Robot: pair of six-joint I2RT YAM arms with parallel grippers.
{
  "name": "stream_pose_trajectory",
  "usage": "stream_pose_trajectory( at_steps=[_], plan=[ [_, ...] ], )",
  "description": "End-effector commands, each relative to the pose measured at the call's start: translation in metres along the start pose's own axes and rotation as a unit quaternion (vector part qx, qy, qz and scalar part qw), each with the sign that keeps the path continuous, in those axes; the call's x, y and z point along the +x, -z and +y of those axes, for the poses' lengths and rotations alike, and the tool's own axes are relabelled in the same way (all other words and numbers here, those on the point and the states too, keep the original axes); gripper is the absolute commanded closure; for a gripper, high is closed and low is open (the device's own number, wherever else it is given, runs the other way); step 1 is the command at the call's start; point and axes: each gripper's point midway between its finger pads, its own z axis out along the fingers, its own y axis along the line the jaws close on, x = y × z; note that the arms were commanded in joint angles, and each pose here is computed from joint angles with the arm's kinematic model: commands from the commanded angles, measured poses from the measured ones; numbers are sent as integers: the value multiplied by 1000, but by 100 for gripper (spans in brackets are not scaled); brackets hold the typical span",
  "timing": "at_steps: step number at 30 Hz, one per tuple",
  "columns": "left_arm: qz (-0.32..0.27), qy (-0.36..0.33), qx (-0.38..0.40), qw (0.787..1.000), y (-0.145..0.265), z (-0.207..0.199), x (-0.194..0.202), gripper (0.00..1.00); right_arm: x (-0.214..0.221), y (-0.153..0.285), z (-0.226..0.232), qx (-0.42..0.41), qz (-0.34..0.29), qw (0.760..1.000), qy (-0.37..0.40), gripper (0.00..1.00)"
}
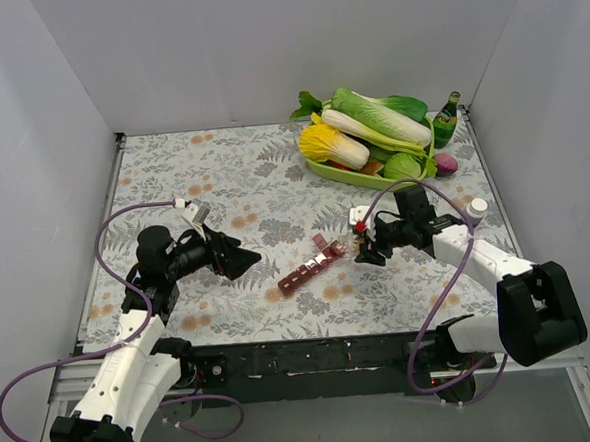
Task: Sort the pills into containers
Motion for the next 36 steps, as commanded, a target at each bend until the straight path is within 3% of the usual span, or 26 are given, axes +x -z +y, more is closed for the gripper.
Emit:
stream_pose_trajectory(
  at_steps=[1, 11, 36],
  plan=[
    [-12, -20, -1, 1000, 1, -1, -6, 2, 11, -4, -2, -5, 35, 999, 26, 99],
    [-14, -20, -7, 1000, 1, 1, -6, 2, 28, -17, -1, -20, 104, 994, 18, 99],
    [-14, -24, -1, 1000, 2, -2, -6, 2, 28, -24, -14, -21, 184, 982, 23, 99]
  ],
)
